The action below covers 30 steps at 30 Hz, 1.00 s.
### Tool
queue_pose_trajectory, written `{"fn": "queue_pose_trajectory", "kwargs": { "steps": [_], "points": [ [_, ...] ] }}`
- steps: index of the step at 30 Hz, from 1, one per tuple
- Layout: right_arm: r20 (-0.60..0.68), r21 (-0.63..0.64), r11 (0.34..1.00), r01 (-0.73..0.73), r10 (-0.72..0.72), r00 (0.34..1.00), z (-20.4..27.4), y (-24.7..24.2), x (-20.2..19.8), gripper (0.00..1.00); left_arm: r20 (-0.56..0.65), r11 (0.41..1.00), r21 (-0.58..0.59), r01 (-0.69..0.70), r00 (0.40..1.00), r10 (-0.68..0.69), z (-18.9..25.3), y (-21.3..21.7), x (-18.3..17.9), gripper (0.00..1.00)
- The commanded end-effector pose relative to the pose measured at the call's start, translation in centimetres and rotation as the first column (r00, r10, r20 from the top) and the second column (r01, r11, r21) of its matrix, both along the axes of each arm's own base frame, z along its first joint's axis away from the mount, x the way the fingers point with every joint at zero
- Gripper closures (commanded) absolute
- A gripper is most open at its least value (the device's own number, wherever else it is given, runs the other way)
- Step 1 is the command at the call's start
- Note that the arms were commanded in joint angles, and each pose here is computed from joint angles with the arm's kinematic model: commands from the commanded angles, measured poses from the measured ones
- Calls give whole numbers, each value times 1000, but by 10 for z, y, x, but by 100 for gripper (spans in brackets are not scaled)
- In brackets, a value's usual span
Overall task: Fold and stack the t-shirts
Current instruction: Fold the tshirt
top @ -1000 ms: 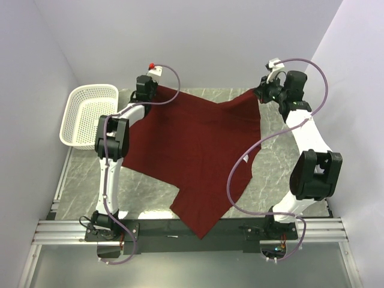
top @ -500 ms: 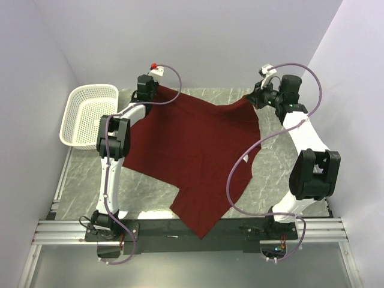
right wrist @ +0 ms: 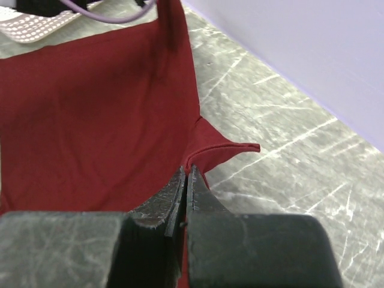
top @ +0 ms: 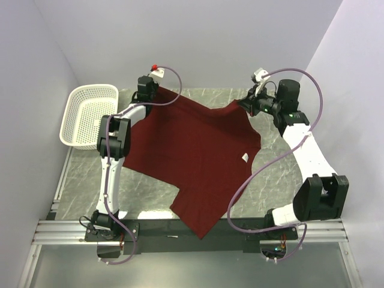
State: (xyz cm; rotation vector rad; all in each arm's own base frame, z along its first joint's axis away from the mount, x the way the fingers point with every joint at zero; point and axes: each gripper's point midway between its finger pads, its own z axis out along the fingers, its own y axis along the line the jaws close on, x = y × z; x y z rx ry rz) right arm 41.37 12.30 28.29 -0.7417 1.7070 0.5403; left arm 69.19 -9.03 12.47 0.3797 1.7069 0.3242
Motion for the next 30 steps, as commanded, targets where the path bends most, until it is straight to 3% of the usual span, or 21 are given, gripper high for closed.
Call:
{"fn": "queue_pose_trajectory", "kwargs": {
  "steps": [1,25,30],
  "points": [
    [17,-7,999,-45,45,999,7,8,-16,100,44,1000,17,-17,999,17,8,5,2,100],
    [-23,-36,997,-74,73,997,-5,11,-47,100,78,996,63,-70,995,65,18,20,-19,100],
    [-16,-52,998,-38,37,999,-8,6,-44,100,119,995,66,-75,991,66,37,22,-25,100]
  ]
}}
